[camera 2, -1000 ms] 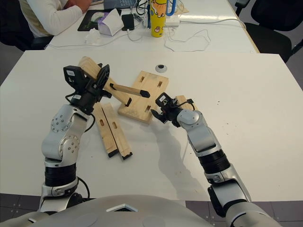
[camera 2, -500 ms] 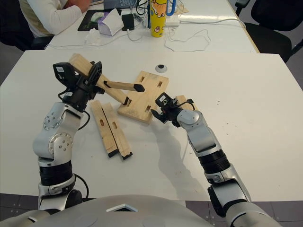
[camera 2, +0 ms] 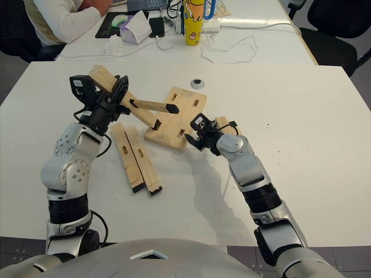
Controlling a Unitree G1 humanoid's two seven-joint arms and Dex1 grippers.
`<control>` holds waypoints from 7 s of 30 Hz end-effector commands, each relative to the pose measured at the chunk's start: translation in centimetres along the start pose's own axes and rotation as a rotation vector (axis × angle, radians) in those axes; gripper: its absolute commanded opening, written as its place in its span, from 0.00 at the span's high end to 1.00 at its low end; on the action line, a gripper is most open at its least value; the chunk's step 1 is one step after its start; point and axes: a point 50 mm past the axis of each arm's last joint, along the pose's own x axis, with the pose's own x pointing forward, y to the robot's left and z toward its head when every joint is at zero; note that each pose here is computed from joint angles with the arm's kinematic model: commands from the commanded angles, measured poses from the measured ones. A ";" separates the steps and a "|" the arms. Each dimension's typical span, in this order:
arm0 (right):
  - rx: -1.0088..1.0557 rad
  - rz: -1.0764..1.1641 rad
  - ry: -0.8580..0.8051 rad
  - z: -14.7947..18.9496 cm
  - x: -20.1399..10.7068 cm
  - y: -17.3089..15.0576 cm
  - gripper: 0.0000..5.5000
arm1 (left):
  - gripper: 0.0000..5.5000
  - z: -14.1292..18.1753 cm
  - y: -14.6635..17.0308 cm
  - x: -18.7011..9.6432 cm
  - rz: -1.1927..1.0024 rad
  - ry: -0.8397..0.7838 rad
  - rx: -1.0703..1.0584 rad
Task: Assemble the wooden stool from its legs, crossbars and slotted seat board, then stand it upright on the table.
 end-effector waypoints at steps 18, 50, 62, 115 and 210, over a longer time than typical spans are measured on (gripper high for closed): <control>0.000 -0.005 0.001 0.0 -0.1 0.0 0.40 | 0.81 -1.6 -0.1 0.5 -0.037 0.148 0.179; 0.016 -0.018 0.000 -0.4 0.0 0.0 0.40 | 0.81 -3.8 -0.3 0.2 -0.132 0.340 0.306; -0.010 -0.017 0.002 -0.7 0.1 0.1 0.40 | 0.81 -3.9 -1.3 0.1 -0.194 0.434 0.328; 0.014 -0.019 -0.018 -0.4 0.1 0.2 0.40 | 0.81 -8.7 3.5 -1.0 -0.217 0.759 0.263; 0.016 -0.037 -0.009 -1.0 -0.2 0.2 0.40 | 0.51 -3.2 13.3 -4.8 0.128 0.673 0.410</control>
